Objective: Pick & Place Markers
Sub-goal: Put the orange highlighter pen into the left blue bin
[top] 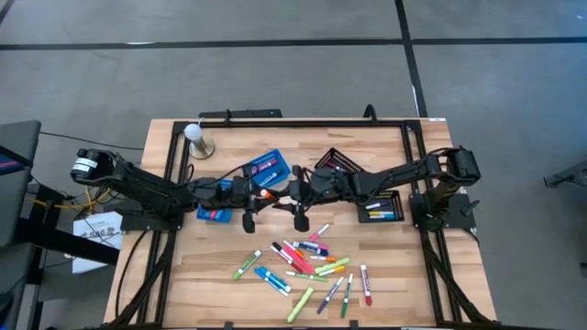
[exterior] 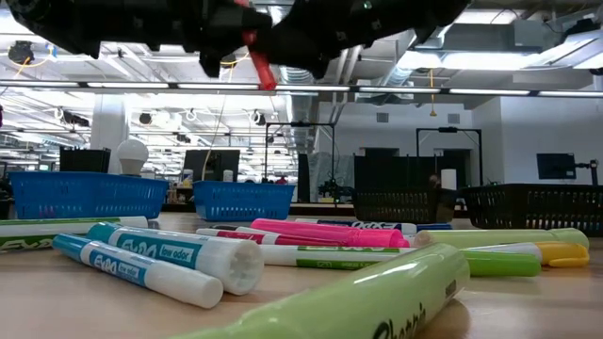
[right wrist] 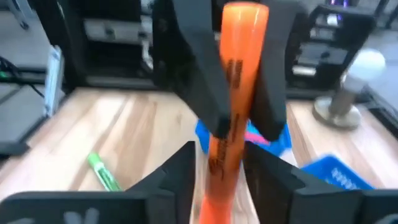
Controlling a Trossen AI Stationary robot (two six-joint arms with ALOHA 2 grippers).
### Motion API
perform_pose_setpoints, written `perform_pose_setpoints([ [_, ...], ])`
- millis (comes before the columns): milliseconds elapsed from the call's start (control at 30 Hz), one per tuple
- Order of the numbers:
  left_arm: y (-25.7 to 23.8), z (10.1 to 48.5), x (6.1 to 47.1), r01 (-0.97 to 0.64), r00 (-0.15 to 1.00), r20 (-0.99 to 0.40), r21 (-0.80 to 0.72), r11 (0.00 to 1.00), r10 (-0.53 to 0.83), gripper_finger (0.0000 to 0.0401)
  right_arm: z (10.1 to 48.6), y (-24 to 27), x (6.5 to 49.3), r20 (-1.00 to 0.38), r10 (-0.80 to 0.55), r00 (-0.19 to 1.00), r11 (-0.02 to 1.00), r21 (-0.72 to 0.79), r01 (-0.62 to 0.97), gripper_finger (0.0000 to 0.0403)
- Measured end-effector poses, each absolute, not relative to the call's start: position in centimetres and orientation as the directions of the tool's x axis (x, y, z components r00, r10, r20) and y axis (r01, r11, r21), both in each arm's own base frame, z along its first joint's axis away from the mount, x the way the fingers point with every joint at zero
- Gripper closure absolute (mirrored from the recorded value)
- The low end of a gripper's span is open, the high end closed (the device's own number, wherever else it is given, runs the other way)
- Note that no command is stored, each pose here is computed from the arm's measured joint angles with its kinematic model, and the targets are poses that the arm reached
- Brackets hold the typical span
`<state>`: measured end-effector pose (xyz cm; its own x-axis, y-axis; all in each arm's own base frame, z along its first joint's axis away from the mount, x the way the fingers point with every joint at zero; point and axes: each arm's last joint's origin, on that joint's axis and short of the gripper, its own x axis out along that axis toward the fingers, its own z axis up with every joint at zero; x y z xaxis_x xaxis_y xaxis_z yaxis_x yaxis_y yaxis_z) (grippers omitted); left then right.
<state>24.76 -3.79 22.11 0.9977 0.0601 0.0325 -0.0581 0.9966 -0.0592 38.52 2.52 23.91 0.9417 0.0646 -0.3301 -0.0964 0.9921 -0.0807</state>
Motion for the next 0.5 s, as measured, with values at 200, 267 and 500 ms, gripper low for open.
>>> perform_pose_setpoints([
  [200, -3.9, 20.5, 24.2, -0.223, 0.966, -0.160, -0.108, 0.969, 0.205, 0.0337, 22.7, 1.8, 38.0, -0.459, -0.054, 0.887, 0.992, -0.125, -0.005, 0.0223],
  [267, -3.7, 20.4, 23.4, -0.276, 0.945, -0.221, -0.134, 0.952, 0.242, 0.0342, 22.3, 1.5, 37.8, -0.492, -0.065, 0.868, 0.992, -0.129, 0.001, 0.0213],
  [500, -2.0, 21.1, 18.7, -0.455, 0.844, -0.441, -0.288, 0.843, 0.305, 0.0326, 22.0, 1.6, 37.6, -0.525, -0.062, 0.849, 0.992, -0.122, -0.003, 0.0200],
])
